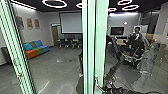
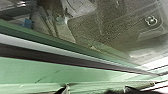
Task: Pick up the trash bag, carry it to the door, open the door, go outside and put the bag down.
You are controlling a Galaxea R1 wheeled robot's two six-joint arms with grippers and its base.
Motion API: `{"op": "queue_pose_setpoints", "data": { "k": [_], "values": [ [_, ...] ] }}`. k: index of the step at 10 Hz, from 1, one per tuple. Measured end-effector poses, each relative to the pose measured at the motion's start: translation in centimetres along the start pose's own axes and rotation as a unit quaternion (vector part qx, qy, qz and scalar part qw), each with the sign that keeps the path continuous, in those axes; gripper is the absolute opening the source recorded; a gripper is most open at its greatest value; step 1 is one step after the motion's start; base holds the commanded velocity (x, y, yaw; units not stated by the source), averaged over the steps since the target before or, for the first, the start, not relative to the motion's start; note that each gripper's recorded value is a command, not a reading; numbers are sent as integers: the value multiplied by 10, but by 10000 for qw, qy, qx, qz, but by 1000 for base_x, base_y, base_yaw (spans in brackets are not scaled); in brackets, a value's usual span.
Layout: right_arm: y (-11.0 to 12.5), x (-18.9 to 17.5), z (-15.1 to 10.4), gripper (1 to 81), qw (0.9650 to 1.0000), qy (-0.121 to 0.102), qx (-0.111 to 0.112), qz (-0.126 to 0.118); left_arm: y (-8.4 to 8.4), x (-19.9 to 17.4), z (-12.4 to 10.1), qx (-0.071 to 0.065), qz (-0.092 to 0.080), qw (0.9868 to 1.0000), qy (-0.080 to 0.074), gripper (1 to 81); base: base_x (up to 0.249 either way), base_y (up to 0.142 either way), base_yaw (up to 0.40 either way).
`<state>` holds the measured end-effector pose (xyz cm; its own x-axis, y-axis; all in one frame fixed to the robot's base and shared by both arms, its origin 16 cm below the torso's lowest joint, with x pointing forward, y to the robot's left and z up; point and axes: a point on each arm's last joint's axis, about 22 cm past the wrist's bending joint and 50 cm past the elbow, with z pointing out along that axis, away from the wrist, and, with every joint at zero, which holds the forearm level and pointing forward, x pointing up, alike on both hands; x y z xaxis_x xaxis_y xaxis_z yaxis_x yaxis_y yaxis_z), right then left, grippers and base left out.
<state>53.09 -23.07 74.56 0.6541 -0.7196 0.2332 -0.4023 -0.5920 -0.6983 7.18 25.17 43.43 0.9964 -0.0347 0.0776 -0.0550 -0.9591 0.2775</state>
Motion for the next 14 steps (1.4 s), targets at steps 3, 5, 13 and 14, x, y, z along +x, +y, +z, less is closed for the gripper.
{"op": "queue_pose_setpoints", "data": {
  "k": [3,5,13,14],
  "values": [
    [-3,5,1,811,9999,90,63,-66,0,-2,0,-2,-1,10000,-11,10,0,0,0],
    [-1,5,1,811,9999,53,85,-87,0,-9,1,-5,-23,10000,-74,10,0,0,0],
    [-1,17,7,811,9996,-36,213,-185,1,-32,6,-28,-109,9993,-362,10,9,0,0],
    [0,17,7,811,9996,-47,189,-199,1,-33,6,-25,-111,9993,-369,10,87,0,0]
  ]
}}
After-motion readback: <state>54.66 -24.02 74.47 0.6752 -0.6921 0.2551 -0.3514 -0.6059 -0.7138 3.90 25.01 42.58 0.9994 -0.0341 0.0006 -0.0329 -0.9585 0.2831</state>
